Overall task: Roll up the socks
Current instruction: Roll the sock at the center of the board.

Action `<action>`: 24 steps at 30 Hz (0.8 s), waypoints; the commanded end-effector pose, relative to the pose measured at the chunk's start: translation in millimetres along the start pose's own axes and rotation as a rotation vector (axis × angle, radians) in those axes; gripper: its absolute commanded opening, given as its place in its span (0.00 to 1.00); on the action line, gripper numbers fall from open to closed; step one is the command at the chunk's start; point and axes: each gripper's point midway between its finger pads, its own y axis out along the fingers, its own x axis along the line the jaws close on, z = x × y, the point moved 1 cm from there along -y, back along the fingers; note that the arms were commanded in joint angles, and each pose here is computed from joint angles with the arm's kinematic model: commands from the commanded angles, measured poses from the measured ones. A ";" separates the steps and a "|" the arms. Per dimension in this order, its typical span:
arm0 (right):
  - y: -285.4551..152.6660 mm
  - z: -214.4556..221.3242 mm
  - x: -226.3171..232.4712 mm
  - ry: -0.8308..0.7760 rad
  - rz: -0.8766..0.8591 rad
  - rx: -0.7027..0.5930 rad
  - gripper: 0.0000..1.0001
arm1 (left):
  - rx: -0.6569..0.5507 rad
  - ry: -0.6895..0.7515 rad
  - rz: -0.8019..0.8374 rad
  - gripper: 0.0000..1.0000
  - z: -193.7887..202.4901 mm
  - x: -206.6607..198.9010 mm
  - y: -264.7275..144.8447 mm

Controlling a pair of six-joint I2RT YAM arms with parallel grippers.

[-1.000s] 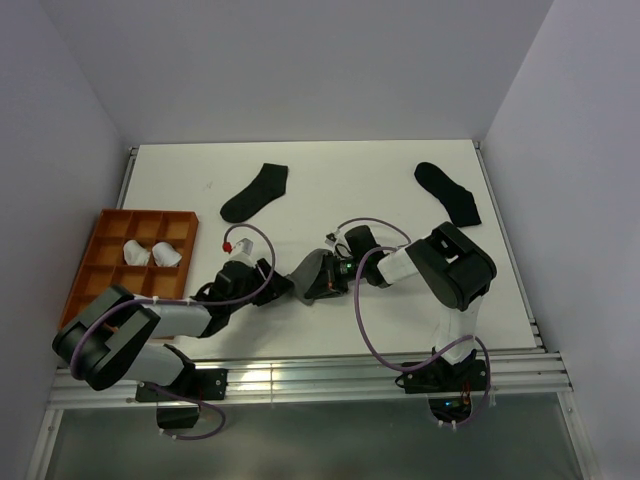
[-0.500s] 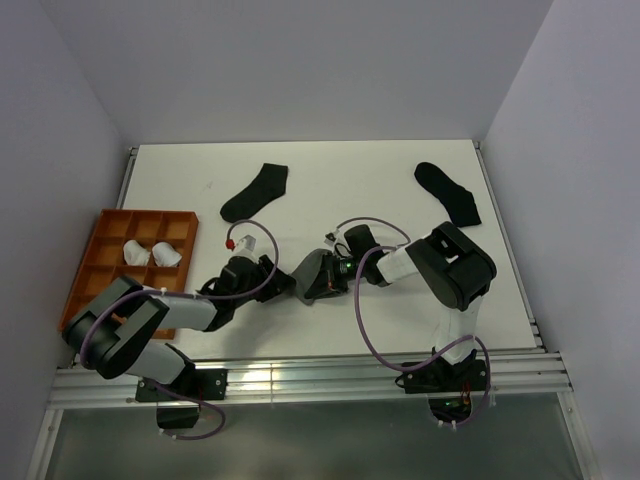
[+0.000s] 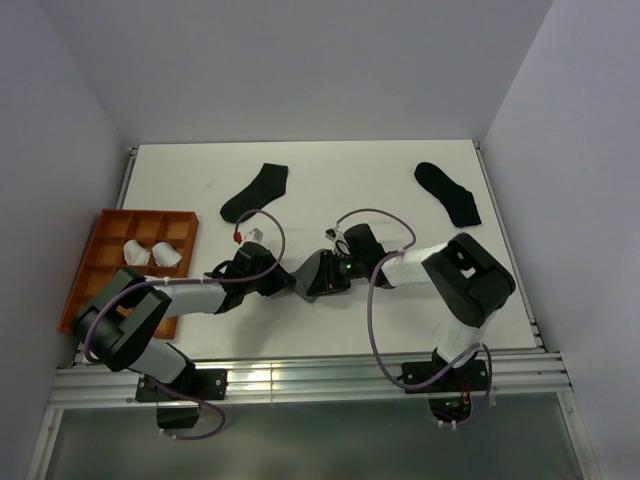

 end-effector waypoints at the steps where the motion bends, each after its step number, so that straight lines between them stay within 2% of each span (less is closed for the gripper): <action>1: -15.9 -13.7 5.2 -0.161 0.104 -0.127 0.33 | 0.078 0.015 -0.266 0.13 16.1 49.4 -8.1; 4: -27.9 -20.3 22.1 -0.277 0.132 -0.203 0.39 | 0.098 0.024 -0.306 0.13 12.3 45.1 -10.2; 9: -41.5 -37.0 34.3 -0.474 0.296 -0.362 0.44 | 0.177 0.053 -0.428 0.13 16.0 51.8 -20.4; 14: -27.5 -25.2 54.3 -0.632 0.354 -0.386 0.45 | 0.172 0.062 -0.477 0.15 3.4 40.9 -26.1; 19: -7.9 -18.3 53.5 -0.705 0.445 -0.384 0.45 | 0.198 0.067 -0.499 0.17 2.2 35.9 -28.5; 24: 8.9 -8.6 67.5 -0.767 0.463 -0.392 0.45 | 0.225 0.060 -0.505 0.17 7.0 36.6 -25.9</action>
